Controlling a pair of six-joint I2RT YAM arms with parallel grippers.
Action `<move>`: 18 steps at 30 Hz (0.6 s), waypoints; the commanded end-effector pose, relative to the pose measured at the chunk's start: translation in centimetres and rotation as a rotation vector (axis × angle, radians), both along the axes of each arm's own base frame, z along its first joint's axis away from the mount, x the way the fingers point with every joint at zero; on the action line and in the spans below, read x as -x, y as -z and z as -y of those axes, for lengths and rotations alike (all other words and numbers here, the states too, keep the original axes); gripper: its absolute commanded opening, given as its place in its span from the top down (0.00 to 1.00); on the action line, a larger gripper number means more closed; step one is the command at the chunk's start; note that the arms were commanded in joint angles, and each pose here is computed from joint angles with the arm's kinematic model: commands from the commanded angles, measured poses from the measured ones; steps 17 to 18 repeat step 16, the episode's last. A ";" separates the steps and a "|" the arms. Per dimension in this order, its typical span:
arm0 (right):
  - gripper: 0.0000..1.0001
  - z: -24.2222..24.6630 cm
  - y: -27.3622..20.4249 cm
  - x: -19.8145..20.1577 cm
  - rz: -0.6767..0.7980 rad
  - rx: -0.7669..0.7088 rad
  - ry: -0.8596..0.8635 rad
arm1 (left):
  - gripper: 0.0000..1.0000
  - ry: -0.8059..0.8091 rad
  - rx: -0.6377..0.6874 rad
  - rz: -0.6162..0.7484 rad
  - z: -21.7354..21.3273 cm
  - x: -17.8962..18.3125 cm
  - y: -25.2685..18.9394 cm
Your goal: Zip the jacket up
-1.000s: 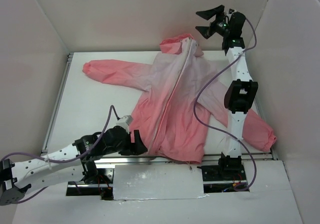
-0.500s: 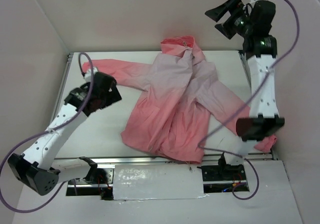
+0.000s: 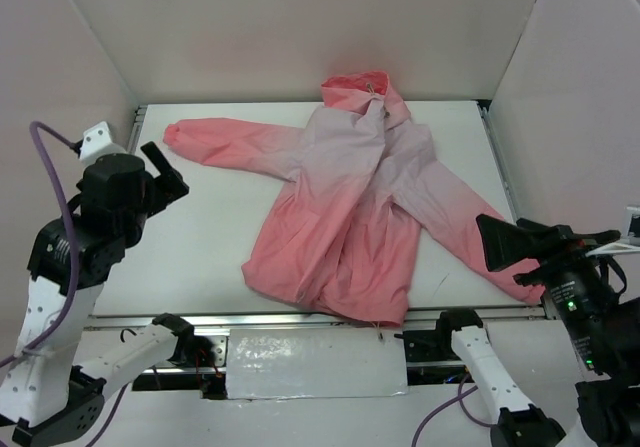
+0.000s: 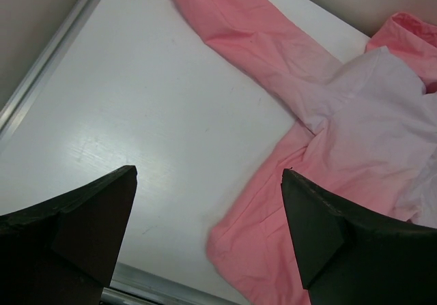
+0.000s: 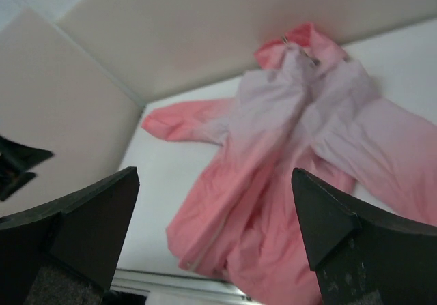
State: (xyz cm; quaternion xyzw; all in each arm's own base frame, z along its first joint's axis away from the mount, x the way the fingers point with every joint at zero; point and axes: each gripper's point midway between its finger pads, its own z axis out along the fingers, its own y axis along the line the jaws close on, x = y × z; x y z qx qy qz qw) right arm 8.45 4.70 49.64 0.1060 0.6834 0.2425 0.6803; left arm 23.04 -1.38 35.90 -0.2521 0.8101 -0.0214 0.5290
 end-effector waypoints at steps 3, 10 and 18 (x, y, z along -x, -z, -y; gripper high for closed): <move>0.00 2.0 9.3 -0.4 -0.337 0.085 0.088 | 0.01 -0.068 -0.071 -0.057 -2.2 2.1 2.4; 0.00 2.4 10.6 0.3 -0.346 0.088 0.092 | 0.01 -0.130 -0.134 -0.062 -4.1 3.3 3.0; 0.00 2.0 10.3 0.3 -0.335 0.077 0.067 | 0.01 -0.134 -0.126 -0.040 -4.3 3.7 2.6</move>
